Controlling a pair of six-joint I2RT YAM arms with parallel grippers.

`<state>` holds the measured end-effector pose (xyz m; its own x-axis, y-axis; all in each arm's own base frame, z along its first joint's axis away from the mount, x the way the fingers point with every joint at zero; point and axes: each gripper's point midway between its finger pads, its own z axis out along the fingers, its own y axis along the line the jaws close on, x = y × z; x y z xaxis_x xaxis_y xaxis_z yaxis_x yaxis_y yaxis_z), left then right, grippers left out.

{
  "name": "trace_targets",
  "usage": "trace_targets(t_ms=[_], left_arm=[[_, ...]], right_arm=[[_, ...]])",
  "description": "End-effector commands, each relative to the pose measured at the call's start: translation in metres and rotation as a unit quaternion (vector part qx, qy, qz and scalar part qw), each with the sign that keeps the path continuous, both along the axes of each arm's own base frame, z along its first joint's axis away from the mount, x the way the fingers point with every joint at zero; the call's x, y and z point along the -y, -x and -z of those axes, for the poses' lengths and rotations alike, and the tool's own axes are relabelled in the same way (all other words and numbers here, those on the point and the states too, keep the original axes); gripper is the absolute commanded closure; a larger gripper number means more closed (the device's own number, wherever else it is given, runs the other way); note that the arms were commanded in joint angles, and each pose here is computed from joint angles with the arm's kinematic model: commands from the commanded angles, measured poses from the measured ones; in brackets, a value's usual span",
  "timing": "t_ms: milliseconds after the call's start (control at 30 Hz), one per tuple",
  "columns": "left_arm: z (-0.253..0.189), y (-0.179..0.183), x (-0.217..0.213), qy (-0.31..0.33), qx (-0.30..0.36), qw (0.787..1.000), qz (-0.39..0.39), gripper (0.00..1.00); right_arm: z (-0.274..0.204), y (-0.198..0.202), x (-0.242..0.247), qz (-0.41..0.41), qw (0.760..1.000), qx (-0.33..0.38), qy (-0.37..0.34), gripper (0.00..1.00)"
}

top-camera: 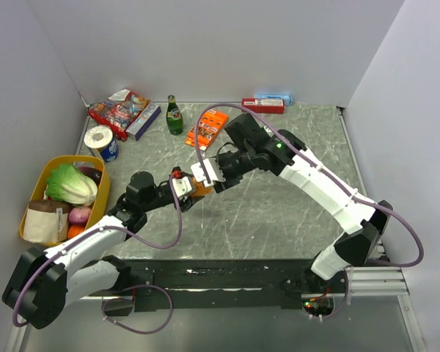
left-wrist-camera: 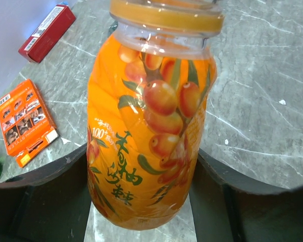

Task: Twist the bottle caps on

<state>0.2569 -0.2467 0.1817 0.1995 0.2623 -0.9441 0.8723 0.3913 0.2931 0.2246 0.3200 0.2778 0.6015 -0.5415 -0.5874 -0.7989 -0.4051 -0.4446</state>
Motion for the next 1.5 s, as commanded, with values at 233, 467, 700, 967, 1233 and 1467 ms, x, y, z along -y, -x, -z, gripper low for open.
trace_targets(t_ms=[233,467,700,967,1233,1467], left_arm=[[-0.081,-0.024,0.003,0.090,0.125,0.986,-0.057,0.99],[-0.087,-0.037,-0.001,0.102,0.127,0.979,-0.126,0.99],[-0.088,-0.042,-0.004,0.119,0.092,0.976,-0.156,0.99],[-0.083,-0.025,0.007,0.176,-0.004,0.977,-0.118,0.99],[-0.080,-0.014,0.008,0.186,0.011,0.978,-0.093,0.99],[-0.060,-0.005,0.004,0.185,0.018,0.979,-0.086,0.99]], right_arm=[[0.010,-0.023,-0.013,0.134,0.975,-0.175,0.015,0.64],[0.007,-0.040,-0.036,0.244,0.926,-0.288,0.016,0.67],[0.013,-0.045,-0.044,0.291,0.903,-0.316,0.016,0.68],[0.010,-0.049,-0.038,0.306,0.907,-0.288,0.014,0.66],[0.004,-0.050,-0.034,0.309,0.913,-0.265,0.017,0.60],[-0.005,-0.052,-0.029,0.314,0.916,-0.248,0.018,0.52]])
